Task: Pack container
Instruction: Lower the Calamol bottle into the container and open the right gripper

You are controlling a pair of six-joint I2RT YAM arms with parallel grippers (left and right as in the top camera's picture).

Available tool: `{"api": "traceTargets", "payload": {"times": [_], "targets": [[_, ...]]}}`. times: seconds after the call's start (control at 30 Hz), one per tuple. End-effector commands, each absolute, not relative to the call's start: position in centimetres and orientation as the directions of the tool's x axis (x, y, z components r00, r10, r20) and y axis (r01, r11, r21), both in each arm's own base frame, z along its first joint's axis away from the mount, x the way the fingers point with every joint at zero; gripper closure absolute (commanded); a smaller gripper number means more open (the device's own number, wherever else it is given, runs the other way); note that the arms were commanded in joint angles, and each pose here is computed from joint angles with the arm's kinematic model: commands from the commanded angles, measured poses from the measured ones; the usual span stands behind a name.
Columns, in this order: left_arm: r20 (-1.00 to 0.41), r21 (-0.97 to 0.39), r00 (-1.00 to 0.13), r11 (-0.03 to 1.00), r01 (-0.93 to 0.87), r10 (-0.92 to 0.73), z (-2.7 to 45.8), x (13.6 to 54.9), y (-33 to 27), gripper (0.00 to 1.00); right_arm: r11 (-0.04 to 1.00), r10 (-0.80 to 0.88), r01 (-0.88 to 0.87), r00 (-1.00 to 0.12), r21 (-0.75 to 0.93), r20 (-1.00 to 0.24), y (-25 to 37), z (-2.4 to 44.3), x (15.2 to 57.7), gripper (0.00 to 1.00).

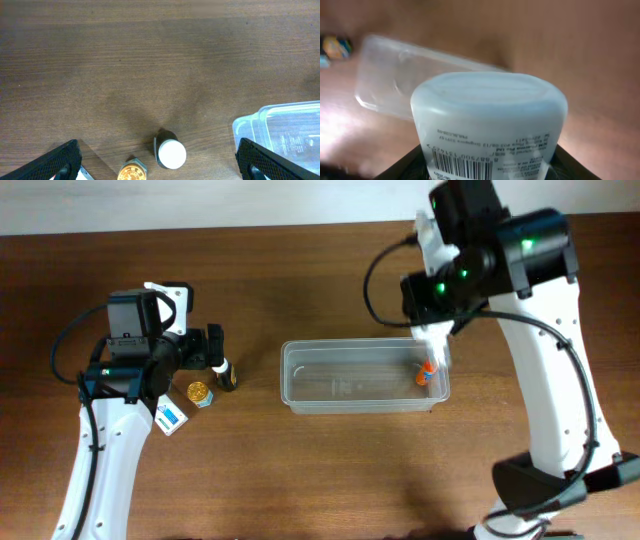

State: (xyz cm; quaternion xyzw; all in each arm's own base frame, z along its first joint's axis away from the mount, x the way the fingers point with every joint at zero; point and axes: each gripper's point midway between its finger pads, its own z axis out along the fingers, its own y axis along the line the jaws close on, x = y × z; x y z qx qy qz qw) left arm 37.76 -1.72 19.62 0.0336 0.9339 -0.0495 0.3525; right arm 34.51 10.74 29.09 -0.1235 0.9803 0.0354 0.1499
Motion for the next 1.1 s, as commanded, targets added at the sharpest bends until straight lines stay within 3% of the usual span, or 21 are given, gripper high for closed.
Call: {"api": "traceTargets", "payload": {"times": [0.0, 0.37, 0.7, 0.9, 1.07], "targets": [[-0.677, -0.081, -0.736, 0.992, 0.102, 0.02, 20.5, 38.1, -2.0, 0.01, 0.949, -0.311, -0.316, -0.931, -0.006, -0.19, 9.8, 26.4, 32.4, 0.43], [-0.677, -0.082, -0.735, 0.992, 0.101, 0.019, 20.5, 38.1, -2.0, 0.01, 0.824, -0.567, -0.567, -0.822, -0.019, -0.047, 10.1, 17.4, 32.7, 0.42], [-0.677, -0.082, -0.736, 0.991, 0.101, 0.019, 20.5, 38.1, -2.0, 0.01, 0.656, -0.75, -0.753, -0.646, -0.042, -0.143, 13.1, 16.5, 34.3, 0.43], [-0.677, -0.082, -0.736, 0.991, 0.101, 0.019, 20.5, 38.1, -2.0, 0.01, 0.532, -0.842, -0.847, -0.527, -0.019, -0.115, 15.3, 15.1, 32.8, 0.43], [-0.677, -0.082, -0.736, 0.991, 0.101, 0.019, 20.5, 38.1, -2.0, 0.01, 0.499, -0.863, -0.867, -0.497, -0.002, -0.087, 15.8, 12.6, 32.4, 0.42]]}}
